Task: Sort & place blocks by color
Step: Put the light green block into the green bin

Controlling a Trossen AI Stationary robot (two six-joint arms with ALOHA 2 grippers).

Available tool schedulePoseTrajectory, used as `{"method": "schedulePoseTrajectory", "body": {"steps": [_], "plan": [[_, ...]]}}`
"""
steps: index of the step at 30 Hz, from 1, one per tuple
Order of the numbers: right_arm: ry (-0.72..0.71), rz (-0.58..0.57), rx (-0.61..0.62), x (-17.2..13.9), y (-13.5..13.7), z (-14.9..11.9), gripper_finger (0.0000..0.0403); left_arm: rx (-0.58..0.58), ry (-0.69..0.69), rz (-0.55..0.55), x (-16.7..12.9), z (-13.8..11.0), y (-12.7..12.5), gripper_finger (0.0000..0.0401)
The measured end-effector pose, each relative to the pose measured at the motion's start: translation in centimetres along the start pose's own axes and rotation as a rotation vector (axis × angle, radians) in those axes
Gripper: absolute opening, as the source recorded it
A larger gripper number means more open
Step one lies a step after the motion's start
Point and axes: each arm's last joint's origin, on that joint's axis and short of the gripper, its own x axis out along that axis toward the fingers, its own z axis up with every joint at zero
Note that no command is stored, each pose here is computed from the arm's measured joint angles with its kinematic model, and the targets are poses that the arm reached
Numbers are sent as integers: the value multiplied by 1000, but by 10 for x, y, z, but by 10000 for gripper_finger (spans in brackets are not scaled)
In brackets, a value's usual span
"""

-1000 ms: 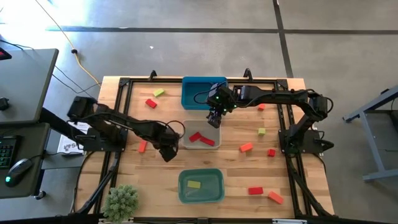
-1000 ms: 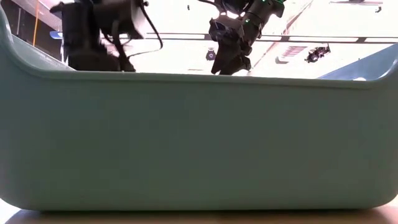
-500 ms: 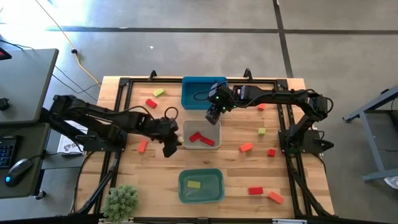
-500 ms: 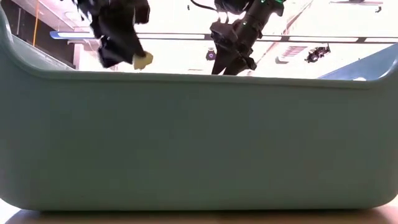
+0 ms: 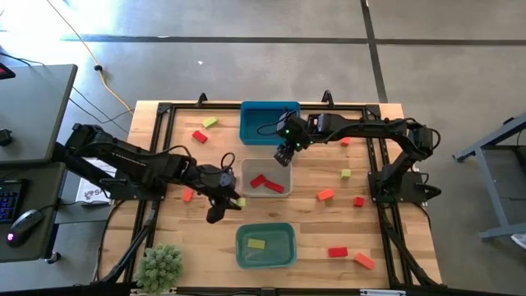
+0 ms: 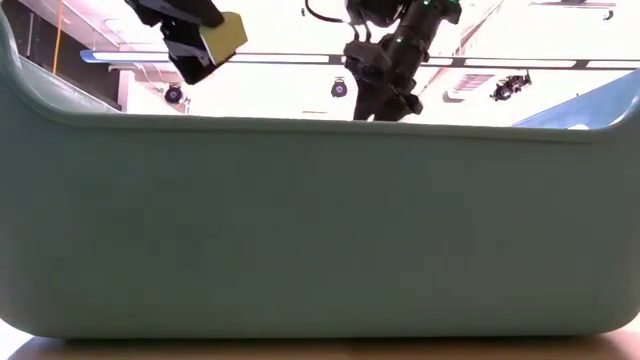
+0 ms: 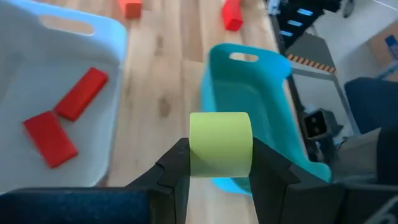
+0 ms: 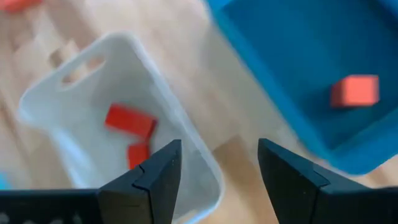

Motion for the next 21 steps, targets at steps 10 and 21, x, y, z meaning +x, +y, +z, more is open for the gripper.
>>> {"method": "schedulePoseTrajectory", "body": {"steps": [10,21], "plan": [[187,67,-54,-3,23,-25,199,-1,-93,-133,7,2,-32,100],[384,87,-316,-11,51,-60,199,17,-23,-150,52,-15,-43,100]]}}
